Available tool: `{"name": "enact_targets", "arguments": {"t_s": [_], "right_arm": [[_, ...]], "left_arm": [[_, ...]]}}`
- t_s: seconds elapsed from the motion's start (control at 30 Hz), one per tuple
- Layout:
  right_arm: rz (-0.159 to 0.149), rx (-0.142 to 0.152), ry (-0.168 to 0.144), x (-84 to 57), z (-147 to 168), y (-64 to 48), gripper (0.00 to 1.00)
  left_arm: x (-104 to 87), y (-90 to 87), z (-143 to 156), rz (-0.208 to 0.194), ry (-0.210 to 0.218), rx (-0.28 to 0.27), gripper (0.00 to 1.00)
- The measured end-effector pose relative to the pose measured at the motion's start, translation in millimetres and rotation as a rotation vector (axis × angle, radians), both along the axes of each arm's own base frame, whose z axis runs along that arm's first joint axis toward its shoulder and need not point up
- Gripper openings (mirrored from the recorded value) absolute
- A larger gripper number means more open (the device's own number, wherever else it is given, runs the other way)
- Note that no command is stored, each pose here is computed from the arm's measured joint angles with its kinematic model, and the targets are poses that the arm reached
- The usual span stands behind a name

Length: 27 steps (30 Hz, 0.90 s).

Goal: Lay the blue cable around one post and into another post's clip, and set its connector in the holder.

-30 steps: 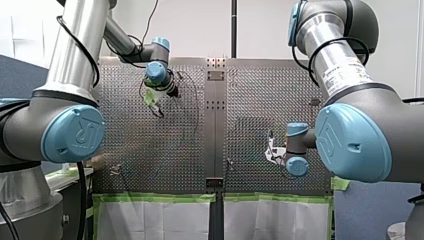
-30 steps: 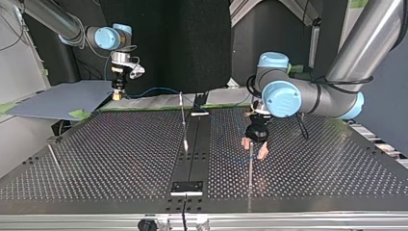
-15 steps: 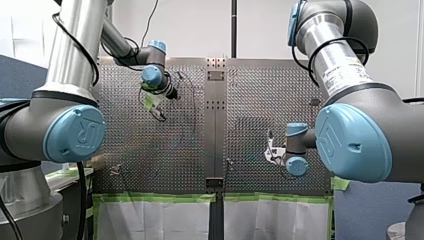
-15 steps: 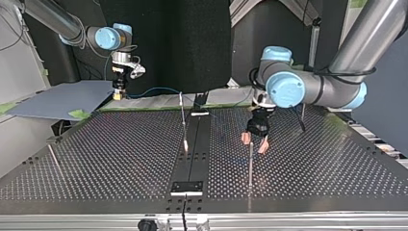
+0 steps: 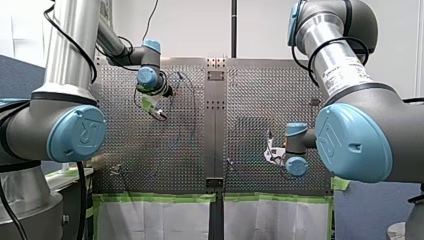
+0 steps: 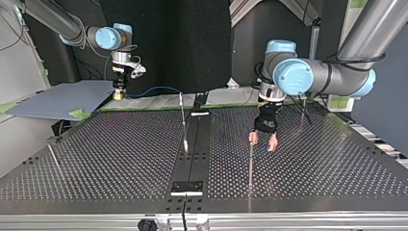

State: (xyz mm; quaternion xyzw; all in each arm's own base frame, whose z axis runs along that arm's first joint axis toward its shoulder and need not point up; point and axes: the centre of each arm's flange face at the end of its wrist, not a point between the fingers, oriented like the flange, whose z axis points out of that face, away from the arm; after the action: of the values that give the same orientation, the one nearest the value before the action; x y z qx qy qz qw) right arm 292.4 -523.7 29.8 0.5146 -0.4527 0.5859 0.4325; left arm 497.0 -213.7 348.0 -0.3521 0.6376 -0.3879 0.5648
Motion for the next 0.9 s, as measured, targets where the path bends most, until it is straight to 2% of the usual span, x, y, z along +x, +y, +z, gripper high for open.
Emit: {"name": "enact_targets", "arguments": {"t_s": [0.3, 0.5, 0.6, 0.8, 0.9], "right_arm": [[0.0, -0.001, 0.001, 0.2, 0.1, 0.0, 0.0], [0.0, -0.001, 0.001, 0.1, 0.0, 0.0, 0.0], [0.0, -0.001, 0.0, 0.2, 0.0, 0.0, 0.0], [-0.001, -0.001, -0.003, -0.5, 0.3, -0.5, 0.0], [-0.003, -0.001, -0.009, -1.8, 0.6, -1.3, 0.0]], "left_arm": [[-12.9, 7.1, 25.5, 0.007, -0.03, -0.086, 1.0], [-28.6, 8.9, 33.8, 0.003, 0.004, -0.141, 1.0], [-40.0, 12.3, 33.0, 0.014, 0.03, -0.163, 1.0], [-62.8, 24.0, 29.5, 0.069, 0.075, -0.199, 1.0], [-73.2, 29.4, 31.5, 0.098, 0.087, -0.194, 1.0]]}}
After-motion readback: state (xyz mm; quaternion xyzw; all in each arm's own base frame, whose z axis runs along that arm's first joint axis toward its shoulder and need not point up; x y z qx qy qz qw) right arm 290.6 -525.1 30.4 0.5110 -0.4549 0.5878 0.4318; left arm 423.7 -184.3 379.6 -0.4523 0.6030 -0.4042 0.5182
